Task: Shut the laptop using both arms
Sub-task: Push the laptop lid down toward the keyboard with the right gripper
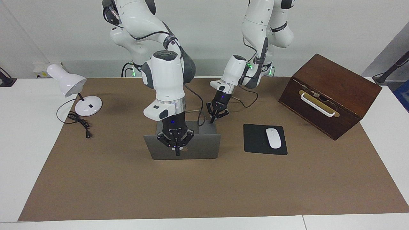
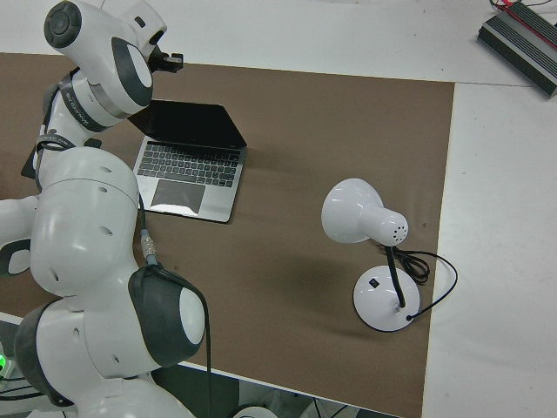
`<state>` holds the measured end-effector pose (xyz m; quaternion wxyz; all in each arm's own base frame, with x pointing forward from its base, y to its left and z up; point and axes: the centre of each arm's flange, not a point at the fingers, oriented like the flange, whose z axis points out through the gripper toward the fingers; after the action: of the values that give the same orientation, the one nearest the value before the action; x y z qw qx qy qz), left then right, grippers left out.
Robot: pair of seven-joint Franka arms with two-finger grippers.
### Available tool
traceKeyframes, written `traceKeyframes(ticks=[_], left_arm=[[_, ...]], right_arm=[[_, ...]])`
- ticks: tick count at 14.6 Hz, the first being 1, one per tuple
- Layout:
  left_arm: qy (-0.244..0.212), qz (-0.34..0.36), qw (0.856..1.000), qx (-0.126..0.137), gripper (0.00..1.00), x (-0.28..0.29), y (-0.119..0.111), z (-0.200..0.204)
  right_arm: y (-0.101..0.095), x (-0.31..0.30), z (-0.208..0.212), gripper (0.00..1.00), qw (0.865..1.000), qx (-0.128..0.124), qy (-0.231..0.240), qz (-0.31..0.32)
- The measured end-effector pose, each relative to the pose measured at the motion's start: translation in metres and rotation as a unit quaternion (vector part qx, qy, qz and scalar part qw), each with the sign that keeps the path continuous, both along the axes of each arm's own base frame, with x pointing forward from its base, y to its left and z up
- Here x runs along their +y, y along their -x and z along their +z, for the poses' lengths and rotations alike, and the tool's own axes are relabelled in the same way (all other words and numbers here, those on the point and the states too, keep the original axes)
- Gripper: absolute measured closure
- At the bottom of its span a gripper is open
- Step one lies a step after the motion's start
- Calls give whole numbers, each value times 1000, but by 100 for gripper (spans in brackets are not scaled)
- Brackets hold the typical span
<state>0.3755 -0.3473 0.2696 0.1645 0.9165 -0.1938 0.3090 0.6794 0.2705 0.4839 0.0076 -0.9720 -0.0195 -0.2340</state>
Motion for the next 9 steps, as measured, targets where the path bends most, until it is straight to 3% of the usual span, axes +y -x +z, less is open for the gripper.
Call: traceKeyframes(ticks=[9], left_arm=[[-1,-4,1000,-1,99,-2,2,-1]], right_arm=[[15,-4,-13,99,994,103,-7,23]])
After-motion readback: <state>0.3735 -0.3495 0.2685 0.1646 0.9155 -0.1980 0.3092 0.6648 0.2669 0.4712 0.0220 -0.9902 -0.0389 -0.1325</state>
